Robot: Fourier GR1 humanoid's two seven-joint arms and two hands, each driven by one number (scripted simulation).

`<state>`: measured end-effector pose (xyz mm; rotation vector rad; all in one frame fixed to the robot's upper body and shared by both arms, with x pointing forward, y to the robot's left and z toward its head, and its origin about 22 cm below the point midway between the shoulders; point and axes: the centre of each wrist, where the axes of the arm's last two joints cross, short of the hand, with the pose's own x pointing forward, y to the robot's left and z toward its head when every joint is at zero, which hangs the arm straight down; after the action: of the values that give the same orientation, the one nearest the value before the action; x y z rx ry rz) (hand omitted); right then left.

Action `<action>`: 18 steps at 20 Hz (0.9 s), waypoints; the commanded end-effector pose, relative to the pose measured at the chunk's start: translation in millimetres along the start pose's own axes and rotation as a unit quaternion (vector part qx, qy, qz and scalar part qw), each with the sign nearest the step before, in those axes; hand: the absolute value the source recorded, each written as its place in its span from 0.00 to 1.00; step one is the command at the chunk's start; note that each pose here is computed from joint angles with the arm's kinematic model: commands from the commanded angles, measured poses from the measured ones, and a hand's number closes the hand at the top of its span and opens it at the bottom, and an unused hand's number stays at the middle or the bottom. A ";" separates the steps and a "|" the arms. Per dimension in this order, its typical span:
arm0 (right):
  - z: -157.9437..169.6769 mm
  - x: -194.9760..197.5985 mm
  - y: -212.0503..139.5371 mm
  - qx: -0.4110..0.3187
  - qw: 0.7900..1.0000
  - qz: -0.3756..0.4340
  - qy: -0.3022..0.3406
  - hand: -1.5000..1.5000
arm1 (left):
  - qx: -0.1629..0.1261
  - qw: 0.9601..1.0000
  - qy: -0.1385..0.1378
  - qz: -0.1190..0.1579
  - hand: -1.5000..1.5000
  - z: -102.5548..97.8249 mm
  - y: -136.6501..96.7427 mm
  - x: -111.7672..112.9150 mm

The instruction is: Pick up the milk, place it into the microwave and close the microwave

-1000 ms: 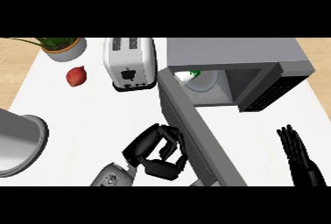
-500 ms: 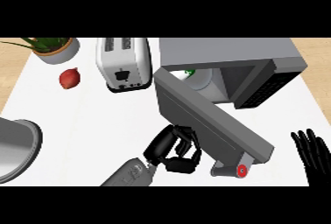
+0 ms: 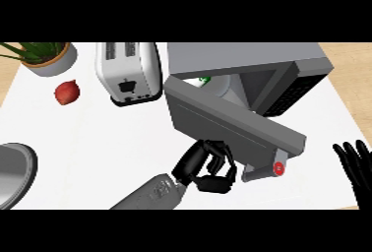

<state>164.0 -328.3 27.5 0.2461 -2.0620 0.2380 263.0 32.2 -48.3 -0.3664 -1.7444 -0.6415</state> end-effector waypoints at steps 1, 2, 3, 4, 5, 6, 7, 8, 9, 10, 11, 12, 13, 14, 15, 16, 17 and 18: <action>-10.7 15.2 4.4 0.037 0.999 -0.016 -0.010 0.00 | 0.026 0.999 -0.015 0.023 1.00 -13.7 -3.6 13.6; -15.2 16.4 0.0 0.036 0.999 -0.015 -0.001 0.00 | 0.022 0.999 -0.025 0.032 1.00 -17.2 -6.5 20.4; -13.0 23.0 1.4 0.043 0.999 -0.010 0.003 0.00 | 0.047 0.998 -0.036 0.026 1.00 -20.6 -4.2 23.0; -11.9 21.8 2.4 0.049 0.999 -0.010 -0.002 0.00 | 0.055 0.998 -0.038 0.018 1.00 -22.4 -3.0 22.0; -16.4 27.0 1.7 0.049 0.999 0.001 -0.002 0.00 | 0.079 0.996 -0.035 0.029 1.00 -29.5 2.1 27.9; -17.8 27.0 0.3 0.053 0.999 0.001 -0.005 0.00 | 0.096 0.994 -0.034 0.031 1.00 -23.9 -1.7 24.6; -25.8 25.7 -2.5 0.061 0.998 0.004 -0.003 0.00 | 0.105 0.993 -0.045 0.028 1.00 -32.3 -0.5 34.2; -24.6 33.6 -5.3 0.066 0.998 0.007 -0.005 0.00 | 0.126 0.991 -0.046 0.025 1.00 -37.1 3.8 36.5; -26.1 36.8 -12.0 0.069 0.997 0.018 -0.002 0.00 | 0.144 0.988 -0.033 0.036 1.00 -37.0 5.6 35.3; -30.1 38.3 -10.4 0.068 0.997 0.020 -0.007 0.00 | 0.159 0.986 -0.029 0.033 1.00 -37.0 5.8 34.1; -33.6 42.2 -17.0 0.073 0.997 0.030 -0.013 0.00 | 0.162 0.985 -0.042 0.035 1.00 -52.5 10.0 50.7; -31.5 42.0 -16.1 0.067 0.997 0.026 -0.015 0.00 | 0.172 0.984 -0.033 0.023 1.00 -47.9 9.6 41.5; -37.0 47.5 -15.2 0.071 0.997 0.026 -0.023 0.00 | 0.175 0.984 -0.026 0.027 1.00 -53.3 12.9 44.2; -41.4 45.9 -23.3 0.062 0.997 0.029 -0.028 0.00 | 0.178 0.983 -0.023 0.028 0.00 -58.9 15.8 47.8; -39.2 48.8 -18.6 0.067 0.997 0.024 -0.031 0.00 | 0.189 0.981 -0.027 0.026 0.00 -66.0 20.3 52.7; -46.3 49.2 -20.7 0.071 0.997 0.026 -0.030 0.00 | 0.196 0.980 -0.015 0.024 0.00 -63.3 19.0 48.4; -49.3 55.4 -25.3 0.077 0.995 0.043 -0.039 0.00 | 0.201 0.979 -0.014 0.028 0.00 -66.2 20.8 50.4; -54.8 61.9 -25.6 0.084 0.994 0.064 -0.040 0.00 | 0.204 0.979 0.003 0.026 0.00 -66.6 21.6 47.8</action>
<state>181.8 -339.7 92.0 0.2717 -2.1142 0.4267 302.7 7.9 3.8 -0.1700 -1.8212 -0.2819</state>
